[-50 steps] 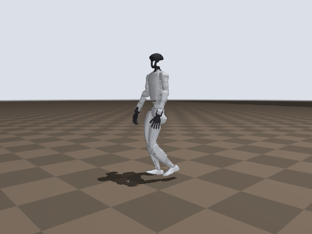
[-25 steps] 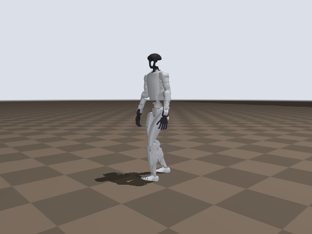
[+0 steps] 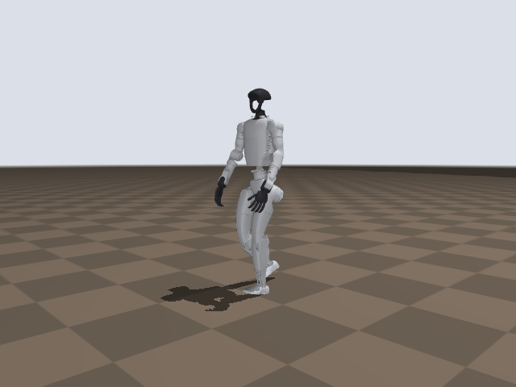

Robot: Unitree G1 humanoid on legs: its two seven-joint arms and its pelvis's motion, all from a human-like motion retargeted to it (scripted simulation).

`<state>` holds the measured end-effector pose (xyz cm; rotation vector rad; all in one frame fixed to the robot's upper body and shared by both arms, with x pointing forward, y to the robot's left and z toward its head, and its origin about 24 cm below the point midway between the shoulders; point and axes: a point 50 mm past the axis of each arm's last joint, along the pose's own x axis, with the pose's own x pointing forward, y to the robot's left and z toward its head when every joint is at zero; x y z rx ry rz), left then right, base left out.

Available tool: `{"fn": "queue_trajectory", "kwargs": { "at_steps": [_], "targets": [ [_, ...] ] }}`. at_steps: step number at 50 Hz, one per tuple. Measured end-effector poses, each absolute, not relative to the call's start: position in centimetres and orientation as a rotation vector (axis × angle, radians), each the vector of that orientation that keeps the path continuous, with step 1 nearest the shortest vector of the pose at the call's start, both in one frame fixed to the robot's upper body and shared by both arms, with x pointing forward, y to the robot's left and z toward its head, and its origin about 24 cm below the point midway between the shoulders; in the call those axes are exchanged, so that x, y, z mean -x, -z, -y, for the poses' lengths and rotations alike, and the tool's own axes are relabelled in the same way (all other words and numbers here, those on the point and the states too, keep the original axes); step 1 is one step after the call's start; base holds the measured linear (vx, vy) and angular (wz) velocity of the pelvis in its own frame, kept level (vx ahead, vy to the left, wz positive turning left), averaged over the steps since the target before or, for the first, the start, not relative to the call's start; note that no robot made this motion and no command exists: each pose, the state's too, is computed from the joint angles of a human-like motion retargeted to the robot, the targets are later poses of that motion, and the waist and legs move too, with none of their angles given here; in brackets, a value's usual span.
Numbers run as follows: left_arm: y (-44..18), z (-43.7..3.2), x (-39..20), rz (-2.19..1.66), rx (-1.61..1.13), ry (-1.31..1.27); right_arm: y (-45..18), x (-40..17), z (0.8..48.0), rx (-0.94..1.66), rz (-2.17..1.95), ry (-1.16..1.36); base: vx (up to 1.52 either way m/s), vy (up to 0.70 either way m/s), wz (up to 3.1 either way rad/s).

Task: Walk

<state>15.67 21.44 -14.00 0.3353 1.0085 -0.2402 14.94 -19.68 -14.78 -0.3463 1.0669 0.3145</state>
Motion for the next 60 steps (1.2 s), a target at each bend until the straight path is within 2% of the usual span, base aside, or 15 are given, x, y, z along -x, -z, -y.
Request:
{"fn": "queue_trajectory", "kwargs": {
  "at_steps": [15,33,60],
  "targets": [
    [14.4,-21.8,-14.7,-1.066,-0.4,0.281,14.1,-16.5,18.6,0.342,-0.997,-0.325,0.19,0.05,0.65],
    [16.0,-22.0,-10.1,-1.21,-0.437,0.381,16.1,-11.7,19.4,0.324,-1.195,-0.325,0.22,0.05,0.75],
    [15.6,-22.1,-10.9,-1.153,-0.395,0.33,15.3,-12.8,21.7,0.33,-1.14,-0.225,0.3,-0.01,0.61]
  ]
}}
